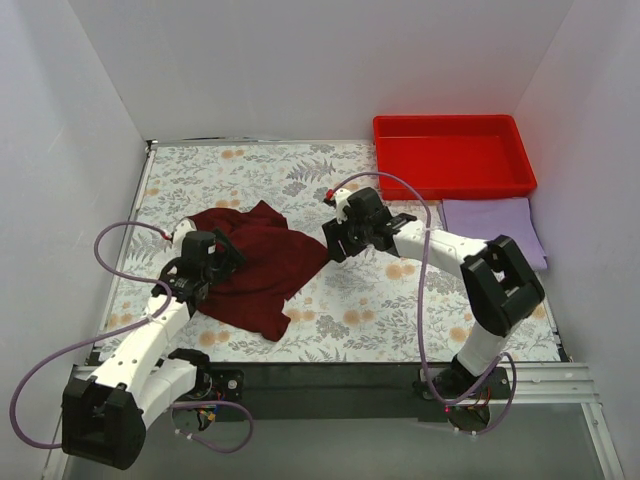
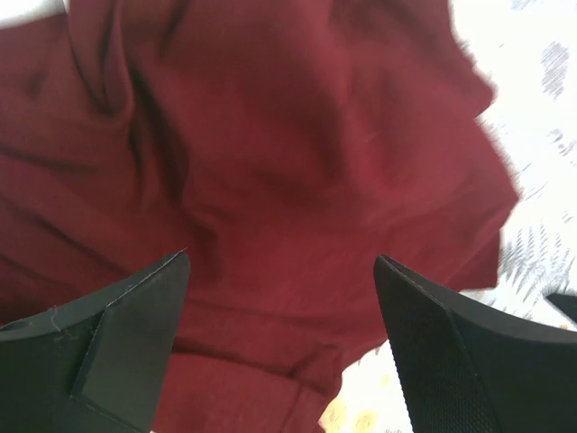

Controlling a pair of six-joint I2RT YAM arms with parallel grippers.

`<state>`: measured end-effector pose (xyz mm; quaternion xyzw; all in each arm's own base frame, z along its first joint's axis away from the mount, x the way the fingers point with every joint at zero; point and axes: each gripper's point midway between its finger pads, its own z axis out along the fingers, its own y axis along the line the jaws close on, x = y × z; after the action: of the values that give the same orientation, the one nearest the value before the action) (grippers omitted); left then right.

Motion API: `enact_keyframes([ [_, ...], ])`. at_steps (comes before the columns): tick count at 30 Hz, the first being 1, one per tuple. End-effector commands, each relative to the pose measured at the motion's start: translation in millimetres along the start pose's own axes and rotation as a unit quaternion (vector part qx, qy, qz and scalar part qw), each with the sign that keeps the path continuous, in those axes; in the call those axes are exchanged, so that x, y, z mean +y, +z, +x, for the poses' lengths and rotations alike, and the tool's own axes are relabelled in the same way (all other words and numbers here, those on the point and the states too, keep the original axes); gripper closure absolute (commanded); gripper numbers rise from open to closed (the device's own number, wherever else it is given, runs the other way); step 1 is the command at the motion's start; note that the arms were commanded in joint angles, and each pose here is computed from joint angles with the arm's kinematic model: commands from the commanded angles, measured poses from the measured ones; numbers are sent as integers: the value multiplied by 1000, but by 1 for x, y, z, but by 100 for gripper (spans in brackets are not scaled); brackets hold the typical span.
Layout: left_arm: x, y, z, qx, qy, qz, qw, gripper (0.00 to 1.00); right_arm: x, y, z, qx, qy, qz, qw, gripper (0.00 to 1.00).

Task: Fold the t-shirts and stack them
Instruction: Flatten the tshirt out

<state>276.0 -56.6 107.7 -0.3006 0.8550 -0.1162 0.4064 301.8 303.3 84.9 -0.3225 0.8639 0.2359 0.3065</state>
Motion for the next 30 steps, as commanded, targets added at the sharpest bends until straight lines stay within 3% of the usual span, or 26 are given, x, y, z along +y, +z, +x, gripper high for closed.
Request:
enact_keyframes([
  [1, 1, 5, 23, 41, -38, 10, 998, 17, 1, 21, -31, -39, 19, -34, 998, 36],
  [8, 15, 26, 35, 44, -53, -26, 997, 17, 3, 68, -16, -4, 36, -74, 997, 37],
  [11, 22, 38, 40, 44, -54, -43, 997, 17, 5, 76, -11, 5, 40, -87, 995, 42],
  [14, 22, 52, 42, 51, -48, -60, 996, 18, 0, 77, -14, 2, 42, -89, 995, 78],
  [15, 21, 60, 42, 57, -35, -67, 996, 18, -8, 69, -19, -7, 43, -79, 996, 98],
  [19, -6, 76, 25, 52, -4, -38, 998, 18, -42, 32, -38, -43, 42, -2, 998, 99],
  [22, -36, 84, 2, 39, 23, -5, 999, 18, -60, -35, -70, -89, 10, 87, 992, 99],
  [26, -64, 79, -17, 28, 37, 37, 998, 18, -70, -81, -64, -77, 3, 152, 985, 98],
  [30, -78, 56, -9, 45, 43, 86, 994, 18, -85, -98, -16, -10, 30, 214, 976, 64],
])
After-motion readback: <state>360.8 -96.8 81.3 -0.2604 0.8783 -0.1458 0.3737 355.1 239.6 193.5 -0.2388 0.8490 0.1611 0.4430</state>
